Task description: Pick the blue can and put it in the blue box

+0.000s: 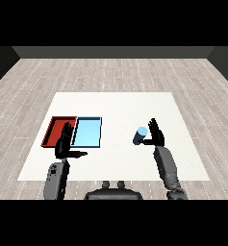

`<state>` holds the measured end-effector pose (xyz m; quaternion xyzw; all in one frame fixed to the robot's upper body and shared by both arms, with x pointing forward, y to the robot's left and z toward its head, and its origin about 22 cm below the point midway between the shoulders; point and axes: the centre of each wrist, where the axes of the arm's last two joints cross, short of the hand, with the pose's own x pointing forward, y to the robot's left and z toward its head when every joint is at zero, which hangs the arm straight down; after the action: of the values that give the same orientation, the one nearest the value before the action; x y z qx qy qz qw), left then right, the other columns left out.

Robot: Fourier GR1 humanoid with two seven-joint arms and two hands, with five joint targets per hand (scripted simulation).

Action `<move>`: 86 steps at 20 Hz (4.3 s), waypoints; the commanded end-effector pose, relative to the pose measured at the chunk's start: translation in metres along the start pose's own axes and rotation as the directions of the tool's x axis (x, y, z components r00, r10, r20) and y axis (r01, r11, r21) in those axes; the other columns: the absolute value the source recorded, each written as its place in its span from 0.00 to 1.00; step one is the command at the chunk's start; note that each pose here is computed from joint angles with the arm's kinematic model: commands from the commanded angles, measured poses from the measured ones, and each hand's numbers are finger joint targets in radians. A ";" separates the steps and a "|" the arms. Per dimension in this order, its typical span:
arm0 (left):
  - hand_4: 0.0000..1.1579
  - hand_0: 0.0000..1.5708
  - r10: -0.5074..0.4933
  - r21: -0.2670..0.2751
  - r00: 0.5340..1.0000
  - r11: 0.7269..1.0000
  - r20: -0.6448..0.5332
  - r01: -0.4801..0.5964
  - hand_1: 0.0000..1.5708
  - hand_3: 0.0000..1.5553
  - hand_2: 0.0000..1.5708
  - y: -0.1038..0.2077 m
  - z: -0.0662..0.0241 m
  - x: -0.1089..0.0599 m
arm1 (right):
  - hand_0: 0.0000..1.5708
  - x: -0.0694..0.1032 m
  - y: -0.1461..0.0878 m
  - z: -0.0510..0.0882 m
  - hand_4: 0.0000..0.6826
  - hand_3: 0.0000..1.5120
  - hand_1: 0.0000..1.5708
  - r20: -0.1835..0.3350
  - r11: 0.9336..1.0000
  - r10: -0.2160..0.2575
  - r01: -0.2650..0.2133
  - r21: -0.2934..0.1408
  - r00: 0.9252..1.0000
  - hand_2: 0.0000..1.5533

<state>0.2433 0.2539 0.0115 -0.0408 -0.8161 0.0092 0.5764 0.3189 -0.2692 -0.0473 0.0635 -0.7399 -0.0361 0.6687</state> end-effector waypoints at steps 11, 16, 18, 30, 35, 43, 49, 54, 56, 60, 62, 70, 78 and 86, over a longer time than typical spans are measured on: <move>0.00 0.00 0.011 0.000 1.000 1.000 0.014 -0.011 0.00 0.00 0.00 0.023 0.0001 0.024 | 0.00 -0.011 0.005 -0.016 0.00 0.00 0.00 -0.058 0.999 -0.043 0.043 -0.002 0.997 0.00; 0.00 0.00 0.001 0.004 1.000 1.000 0.011 -0.001 0.00 0.00 0.00 0.011 0.0038 -0.006 | 0.00 -0.031 0.027 -0.003 0.00 0.00 0.00 -0.052 0.999 -0.053 0.053 0.005 0.997 0.00; 0.00 0.00 -0.010 0.005 1.000 1.000 -0.007 0.010 0.00 0.00 0.00 0.003 -0.0041 -0.002 | 0.00 -0.027 0.032 -0.020 0.00 0.15 0.00 -0.069 0.997 -0.021 0.016 -0.070 0.997 0.10; 0.00 0.00 -0.010 -0.009 1.000 1.000 0.011 0.011 0.00 0.00 0.00 -0.008 0.0014 0.000 | 0.96 -0.010 0.067 -0.031 0.89 0.95 0.96 -0.067 0.989 0.110 -0.116 -0.092 0.992 0.95; 0.00 0.00 -0.024 -0.013 1.000 1.000 -0.003 0.024 0.00 0.00 0.00 -0.005 -0.0073 -0.016 | 0.93 0.022 0.085 -0.044 0.92 0.96 0.93 0.042 0.991 0.135 -0.134 -0.027 0.990 0.95; 0.00 0.00 0.051 -0.077 0.997 0.996 -0.053 -0.055 0.00 0.00 0.00 -0.020 0.0045 -0.007 | 0.91 0.052 0.134 -0.042 0.92 0.95 0.91 0.179 0.988 0.134 -0.146 0.058 0.975 0.93; 0.00 0.00 0.108 -0.121 0.987 0.985 -0.116 -0.122 0.00 0.00 0.00 -0.047 -0.0133 -0.005 | 0.94 0.075 0.129 -0.030 0.94 0.95 0.94 0.198 0.988 0.108 -0.128 0.088 0.974 0.94; 0.00 0.00 0.128 -0.141 0.982 0.979 -0.137 -0.147 0.00 0.00 0.00 -0.052 -0.0188 -0.018 | 0.95 0.071 0.137 -0.024 0.93 0.95 0.95 0.179 0.989 0.100 -0.117 0.091 0.979 0.94; 0.00 0.00 0.183 -0.131 0.973 0.971 -0.143 -0.202 0.00 0.00 0.00 -0.058 -0.0238 -0.002 | 0.95 0.071 0.142 -0.021 0.92 0.95 0.95 0.179 0.988 0.107 -0.125 0.090 0.978 0.95; 0.00 0.00 0.141 -0.168 0.970 0.970 -0.198 -0.176 0.00 0.00 0.00 -0.090 -0.0185 -0.011 | 0.93 0.072 0.145 -0.018 0.92 0.95 0.93 0.209 0.986 0.086 -0.113 0.122 0.974 0.94; 0.00 0.00 0.132 -0.178 0.968 0.969 -0.212 -0.171 0.00 0.00 0.00 -0.102 -0.0344 0.013 | 0.91 0.062 0.138 -0.039 0.90 0.95 0.91 0.187 0.985 0.084 -0.110 0.131 0.979 0.94; 0.00 0.00 0.067 -0.191 0.968 0.975 -0.240 -0.115 0.00 0.00 0.00 -0.111 -0.0512 -0.015 | 0.92 0.096 0.163 -0.032 0.89 0.95 0.92 0.230 0.977 0.089 -0.130 0.170 0.969 0.93; 0.00 0.00 0.041 -0.224 0.965 0.969 -0.258 -0.102 0.00 0.00 0.00 -0.140 -0.0533 -0.042 | 0.90 0.086 0.164 -0.019 0.90 0.94 0.90 0.252 0.970 0.078 -0.132 0.205 0.965 0.94; 0.00 0.00 0.069 -0.229 0.960 0.964 -0.271 -0.134 0.00 0.00 0.00 -0.164 -0.0266 -0.045 | 0.92 0.068 0.185 -0.005 0.90 0.94 0.92 0.232 0.961 0.103 -0.157 0.228 0.967 0.94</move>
<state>0.2820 0.1031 -0.0080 -0.1528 -0.7260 -0.0617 0.6677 0.3138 -0.1042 0.0539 0.0905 -0.8111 0.0867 0.5714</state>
